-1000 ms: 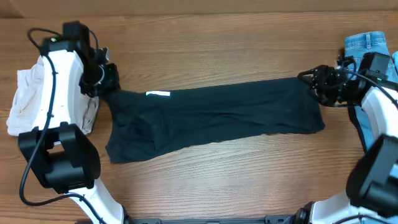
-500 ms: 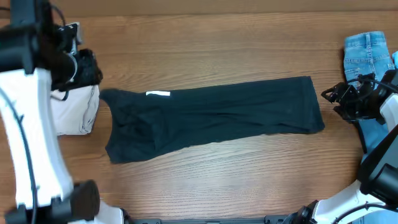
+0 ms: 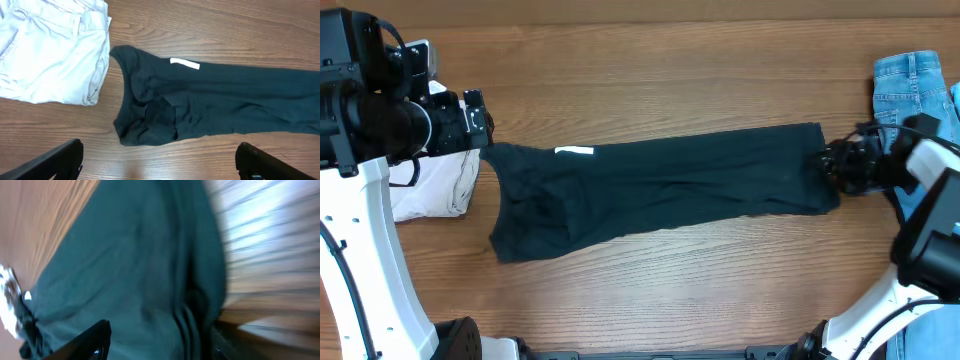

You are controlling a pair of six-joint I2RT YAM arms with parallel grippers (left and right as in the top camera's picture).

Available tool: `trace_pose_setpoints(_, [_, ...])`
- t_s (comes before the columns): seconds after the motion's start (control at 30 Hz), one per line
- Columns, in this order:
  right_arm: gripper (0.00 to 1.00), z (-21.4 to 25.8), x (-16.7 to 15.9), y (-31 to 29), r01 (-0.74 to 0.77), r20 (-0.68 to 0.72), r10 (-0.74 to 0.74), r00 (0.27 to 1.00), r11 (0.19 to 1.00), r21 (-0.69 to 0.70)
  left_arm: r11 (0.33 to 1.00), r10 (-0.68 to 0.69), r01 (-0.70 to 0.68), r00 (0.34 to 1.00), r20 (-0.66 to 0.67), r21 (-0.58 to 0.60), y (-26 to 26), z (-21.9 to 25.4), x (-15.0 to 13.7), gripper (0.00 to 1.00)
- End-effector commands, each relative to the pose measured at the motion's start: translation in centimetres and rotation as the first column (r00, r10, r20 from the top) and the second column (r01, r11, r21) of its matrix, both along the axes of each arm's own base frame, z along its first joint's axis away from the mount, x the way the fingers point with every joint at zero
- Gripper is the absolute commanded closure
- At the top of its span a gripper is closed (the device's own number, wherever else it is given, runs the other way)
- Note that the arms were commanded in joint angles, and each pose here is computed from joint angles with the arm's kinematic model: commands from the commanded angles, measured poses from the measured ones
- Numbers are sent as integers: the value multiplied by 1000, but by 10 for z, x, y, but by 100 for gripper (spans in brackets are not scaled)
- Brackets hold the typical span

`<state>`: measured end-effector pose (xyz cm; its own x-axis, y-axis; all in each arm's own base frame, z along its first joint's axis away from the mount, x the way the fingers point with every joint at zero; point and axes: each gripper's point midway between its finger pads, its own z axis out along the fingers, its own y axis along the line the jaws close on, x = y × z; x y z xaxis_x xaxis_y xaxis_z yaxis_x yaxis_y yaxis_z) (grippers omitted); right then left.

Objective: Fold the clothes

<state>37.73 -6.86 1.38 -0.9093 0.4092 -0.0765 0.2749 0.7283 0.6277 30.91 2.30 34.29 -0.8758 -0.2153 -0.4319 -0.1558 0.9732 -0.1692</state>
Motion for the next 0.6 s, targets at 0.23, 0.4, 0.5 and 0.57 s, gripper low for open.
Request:
trace_pose_setpoints(0.23, [69,-41,-26,3,-48,-145,38,989,997,-61,1000,4,-4,1000,11,6,0,3,0,0])
trace_pose_setpoints(0.4, [96,-20,-18,-17,63,-161,-69,984,997,-42,1000,4,-4,1000,11,6,0,3,0,0])
trace_pose_setpoints(0.5, [96,23,-8,-23,99,-145,-104,984,994,-44,1000,4,-4,1000,11,6,0,3,0,0])
trace_pose_setpoints(0.57, [96,52,-4,-18,90,-113,-98,989,993,-75,1000,4,-4,1000,11,6,0,3,0,0])
